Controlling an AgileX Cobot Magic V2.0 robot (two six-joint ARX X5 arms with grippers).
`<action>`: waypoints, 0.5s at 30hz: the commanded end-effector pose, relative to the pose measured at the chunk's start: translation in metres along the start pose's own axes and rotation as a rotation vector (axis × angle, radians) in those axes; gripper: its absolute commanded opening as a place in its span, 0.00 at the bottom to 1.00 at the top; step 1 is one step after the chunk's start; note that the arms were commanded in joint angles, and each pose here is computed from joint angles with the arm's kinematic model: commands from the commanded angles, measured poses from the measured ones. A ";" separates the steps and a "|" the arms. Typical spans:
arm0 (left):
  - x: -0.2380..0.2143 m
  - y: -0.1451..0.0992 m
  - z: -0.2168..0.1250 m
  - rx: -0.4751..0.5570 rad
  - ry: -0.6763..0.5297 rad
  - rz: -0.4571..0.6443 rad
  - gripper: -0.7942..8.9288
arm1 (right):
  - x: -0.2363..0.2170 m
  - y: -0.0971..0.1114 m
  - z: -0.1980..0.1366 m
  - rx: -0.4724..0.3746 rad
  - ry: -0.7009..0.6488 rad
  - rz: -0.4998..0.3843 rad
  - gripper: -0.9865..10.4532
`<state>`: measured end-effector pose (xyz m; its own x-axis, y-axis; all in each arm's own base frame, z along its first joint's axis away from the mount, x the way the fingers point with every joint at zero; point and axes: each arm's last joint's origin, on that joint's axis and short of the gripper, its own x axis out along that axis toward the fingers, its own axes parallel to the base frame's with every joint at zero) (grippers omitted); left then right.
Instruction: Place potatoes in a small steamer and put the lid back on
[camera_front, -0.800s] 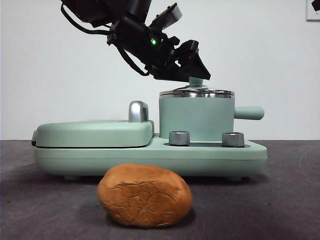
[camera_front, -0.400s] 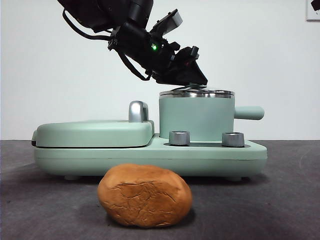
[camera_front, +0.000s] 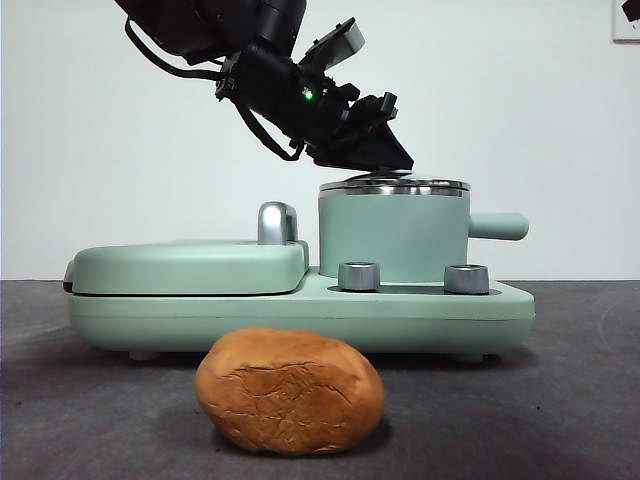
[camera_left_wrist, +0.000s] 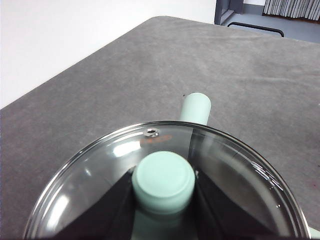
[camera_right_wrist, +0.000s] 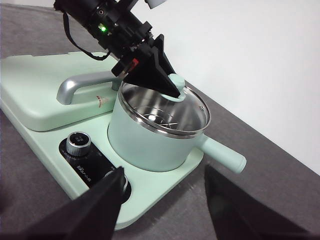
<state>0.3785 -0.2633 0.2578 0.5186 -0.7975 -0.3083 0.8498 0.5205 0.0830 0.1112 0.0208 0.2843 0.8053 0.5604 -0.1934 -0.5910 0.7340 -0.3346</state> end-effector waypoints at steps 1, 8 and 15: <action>0.005 0.001 0.005 0.018 -0.035 0.004 0.10 | -0.001 -0.002 0.006 -0.015 -0.017 -0.007 0.31; 0.002 0.004 0.026 0.044 -0.086 0.016 0.10 | -0.001 -0.002 0.006 -0.015 -0.016 -0.006 0.31; -0.011 0.007 0.063 0.077 -0.169 0.035 0.10 | -0.001 -0.001 0.005 -0.014 -0.015 -0.005 0.31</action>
<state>0.3858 -0.2680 0.3046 0.5461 -0.8144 -0.1961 0.8377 0.5290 0.1357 0.1112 0.0208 0.2842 0.8053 0.5604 -0.1937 -0.5912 0.7339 -0.3344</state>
